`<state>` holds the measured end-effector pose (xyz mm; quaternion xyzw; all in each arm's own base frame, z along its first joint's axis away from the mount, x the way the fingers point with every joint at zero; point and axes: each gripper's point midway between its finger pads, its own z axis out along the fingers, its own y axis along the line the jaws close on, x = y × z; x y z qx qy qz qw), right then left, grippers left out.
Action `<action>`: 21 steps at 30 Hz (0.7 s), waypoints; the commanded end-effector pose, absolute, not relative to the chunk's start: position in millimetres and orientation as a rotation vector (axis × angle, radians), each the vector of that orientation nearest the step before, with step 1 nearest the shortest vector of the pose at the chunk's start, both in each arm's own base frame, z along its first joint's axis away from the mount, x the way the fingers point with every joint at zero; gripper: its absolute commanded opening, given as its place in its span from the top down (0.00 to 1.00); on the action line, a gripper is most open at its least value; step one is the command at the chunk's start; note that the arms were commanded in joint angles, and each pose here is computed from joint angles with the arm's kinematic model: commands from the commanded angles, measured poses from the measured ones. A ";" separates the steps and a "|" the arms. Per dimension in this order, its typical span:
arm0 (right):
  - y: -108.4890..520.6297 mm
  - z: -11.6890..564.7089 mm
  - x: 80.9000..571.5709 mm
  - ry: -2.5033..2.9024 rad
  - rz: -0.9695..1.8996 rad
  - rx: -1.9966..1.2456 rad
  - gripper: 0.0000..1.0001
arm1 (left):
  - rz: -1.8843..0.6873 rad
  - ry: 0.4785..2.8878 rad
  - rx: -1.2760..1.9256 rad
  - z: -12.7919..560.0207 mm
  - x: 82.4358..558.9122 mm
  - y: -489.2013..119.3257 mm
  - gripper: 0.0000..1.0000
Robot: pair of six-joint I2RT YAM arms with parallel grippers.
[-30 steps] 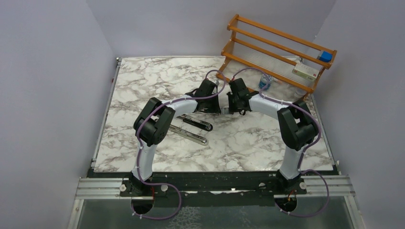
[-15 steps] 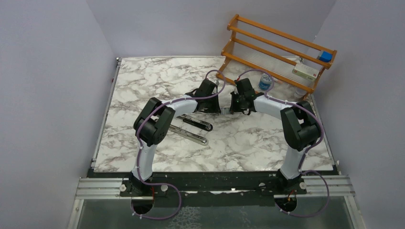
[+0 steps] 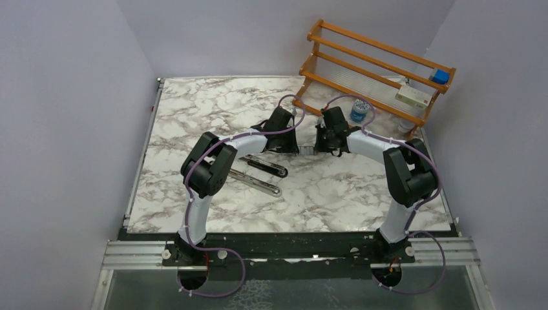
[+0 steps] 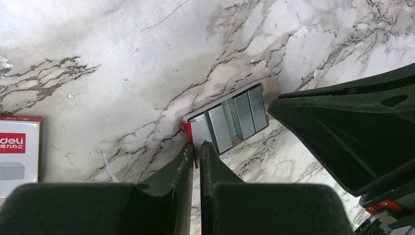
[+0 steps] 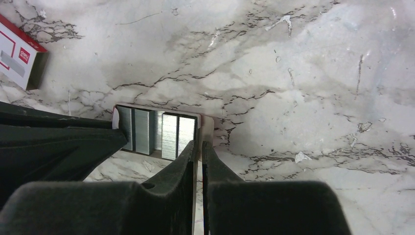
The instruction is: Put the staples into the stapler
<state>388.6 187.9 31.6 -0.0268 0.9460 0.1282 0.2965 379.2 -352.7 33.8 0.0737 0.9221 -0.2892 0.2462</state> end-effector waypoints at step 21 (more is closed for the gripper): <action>185.6 15.6 384.9 2.557 0.363 -0.065 0.77 | -0.763 2.545 0.207 29.3 376.5 -348.1 0.99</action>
